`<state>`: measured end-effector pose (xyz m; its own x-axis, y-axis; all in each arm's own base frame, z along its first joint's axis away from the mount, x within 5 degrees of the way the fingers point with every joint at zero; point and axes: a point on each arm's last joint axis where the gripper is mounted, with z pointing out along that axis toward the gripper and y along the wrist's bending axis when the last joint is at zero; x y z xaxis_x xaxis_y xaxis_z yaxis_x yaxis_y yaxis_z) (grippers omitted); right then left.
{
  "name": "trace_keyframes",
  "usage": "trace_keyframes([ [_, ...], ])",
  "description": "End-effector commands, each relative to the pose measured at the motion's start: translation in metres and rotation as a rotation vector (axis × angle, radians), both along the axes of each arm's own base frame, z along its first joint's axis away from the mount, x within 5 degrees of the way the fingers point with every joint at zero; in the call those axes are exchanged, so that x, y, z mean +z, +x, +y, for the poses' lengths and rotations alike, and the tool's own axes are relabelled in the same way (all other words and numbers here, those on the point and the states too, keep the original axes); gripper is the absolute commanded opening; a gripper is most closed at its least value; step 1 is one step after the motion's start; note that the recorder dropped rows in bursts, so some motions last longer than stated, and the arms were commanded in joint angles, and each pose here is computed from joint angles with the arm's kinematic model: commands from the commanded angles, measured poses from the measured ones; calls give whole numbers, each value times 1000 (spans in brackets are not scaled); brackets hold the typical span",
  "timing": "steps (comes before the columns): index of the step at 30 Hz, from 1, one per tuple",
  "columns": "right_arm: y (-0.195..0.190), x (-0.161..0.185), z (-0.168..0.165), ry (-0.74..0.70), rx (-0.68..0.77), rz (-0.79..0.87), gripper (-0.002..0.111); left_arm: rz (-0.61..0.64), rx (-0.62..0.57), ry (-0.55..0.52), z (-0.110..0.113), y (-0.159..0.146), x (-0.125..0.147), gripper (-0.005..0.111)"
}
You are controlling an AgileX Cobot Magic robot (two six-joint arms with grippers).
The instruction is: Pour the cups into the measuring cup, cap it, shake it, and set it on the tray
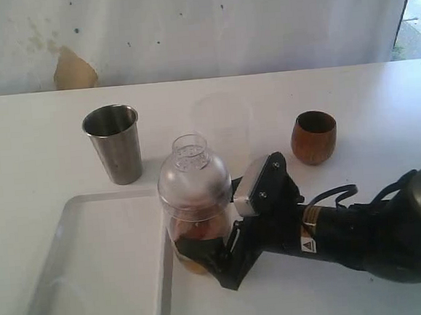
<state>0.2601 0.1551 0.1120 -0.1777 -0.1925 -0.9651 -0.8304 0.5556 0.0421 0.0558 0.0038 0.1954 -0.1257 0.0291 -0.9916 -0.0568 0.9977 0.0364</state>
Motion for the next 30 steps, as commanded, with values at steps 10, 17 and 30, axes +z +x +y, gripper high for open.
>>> trace_keyframes([
  [10,13,-2,24,26,54,-33,92,-9,-1,4,0,0,-1,0],
  [17,14,-2,24,27,54,-35,92,-9,-1,4,0,0,-1,0],
  [30,12,5,26,94,86,-76,92,-9,-1,4,0,0,-1,0],
])
